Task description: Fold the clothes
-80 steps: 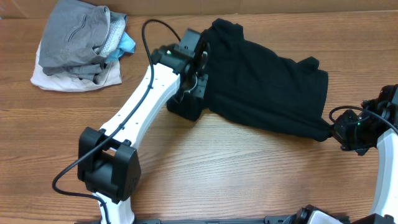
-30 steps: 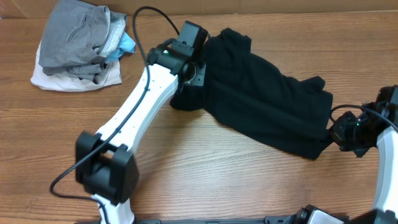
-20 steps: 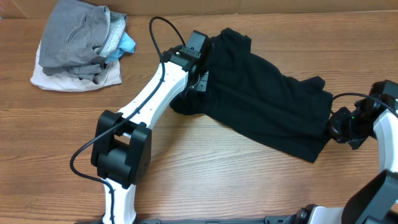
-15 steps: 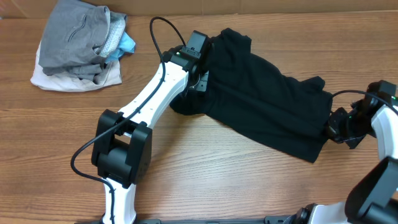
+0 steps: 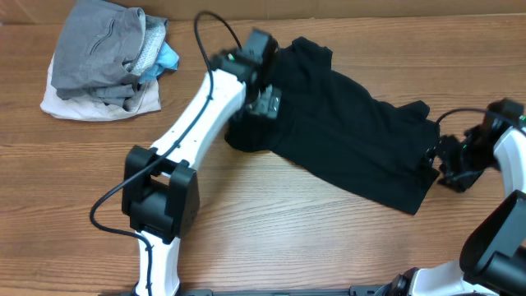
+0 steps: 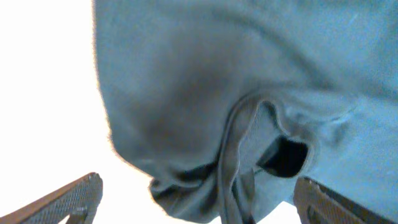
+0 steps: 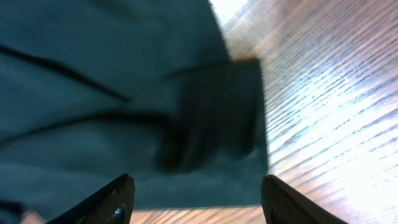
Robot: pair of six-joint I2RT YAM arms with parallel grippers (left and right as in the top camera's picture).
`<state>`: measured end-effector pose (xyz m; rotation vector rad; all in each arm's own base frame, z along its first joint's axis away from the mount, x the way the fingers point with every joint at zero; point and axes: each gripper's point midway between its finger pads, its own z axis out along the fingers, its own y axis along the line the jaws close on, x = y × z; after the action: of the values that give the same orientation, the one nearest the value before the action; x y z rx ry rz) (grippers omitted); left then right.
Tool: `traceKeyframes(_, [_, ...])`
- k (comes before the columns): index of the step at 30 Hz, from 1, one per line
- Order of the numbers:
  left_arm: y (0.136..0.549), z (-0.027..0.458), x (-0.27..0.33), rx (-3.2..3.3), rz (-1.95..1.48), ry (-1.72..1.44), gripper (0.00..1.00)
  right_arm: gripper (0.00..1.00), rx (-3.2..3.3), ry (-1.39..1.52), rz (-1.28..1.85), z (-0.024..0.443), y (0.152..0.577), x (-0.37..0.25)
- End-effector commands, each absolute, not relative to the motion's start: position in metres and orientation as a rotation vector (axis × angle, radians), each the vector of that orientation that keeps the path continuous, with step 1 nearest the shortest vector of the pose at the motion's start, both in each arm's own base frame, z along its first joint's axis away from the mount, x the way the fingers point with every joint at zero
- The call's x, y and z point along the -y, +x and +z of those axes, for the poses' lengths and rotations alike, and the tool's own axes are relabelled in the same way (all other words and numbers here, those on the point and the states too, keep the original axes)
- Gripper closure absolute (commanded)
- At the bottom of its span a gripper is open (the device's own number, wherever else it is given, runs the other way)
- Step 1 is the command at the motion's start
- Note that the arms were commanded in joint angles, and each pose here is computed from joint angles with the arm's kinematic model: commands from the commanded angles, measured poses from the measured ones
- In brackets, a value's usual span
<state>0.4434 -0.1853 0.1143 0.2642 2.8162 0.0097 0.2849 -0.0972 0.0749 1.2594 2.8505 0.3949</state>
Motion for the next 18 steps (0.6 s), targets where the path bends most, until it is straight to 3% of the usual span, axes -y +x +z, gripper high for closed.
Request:
traceKeyframes(1, [0.467, 0.198, 0.179, -2.659, 0.002, 0.318, 0.0, 0.31, -2.714, 1.218, 0.454, 0.122, 0.315, 0.104])
traceKeyframes(6, [0.463, 0.281, 0.189, -2.513, -0.088, 0.372, 0.0, 0.25, -2.616, 1.15, 0.51, 0.16, 0.325, 0.093])
traceKeyframes(10, [0.456, 0.329, 0.206, -2.388, -0.168, 0.435, 0.0, 0.14, -2.587, 1.077, 0.504, 0.177, 0.326, 0.084])
traceKeyframes(18, [0.452, 0.341, 0.221, -2.336, -0.187, 0.478, 0.0, 0.0, -2.58, 0.959, 0.451, 0.214, 0.326, 0.075])
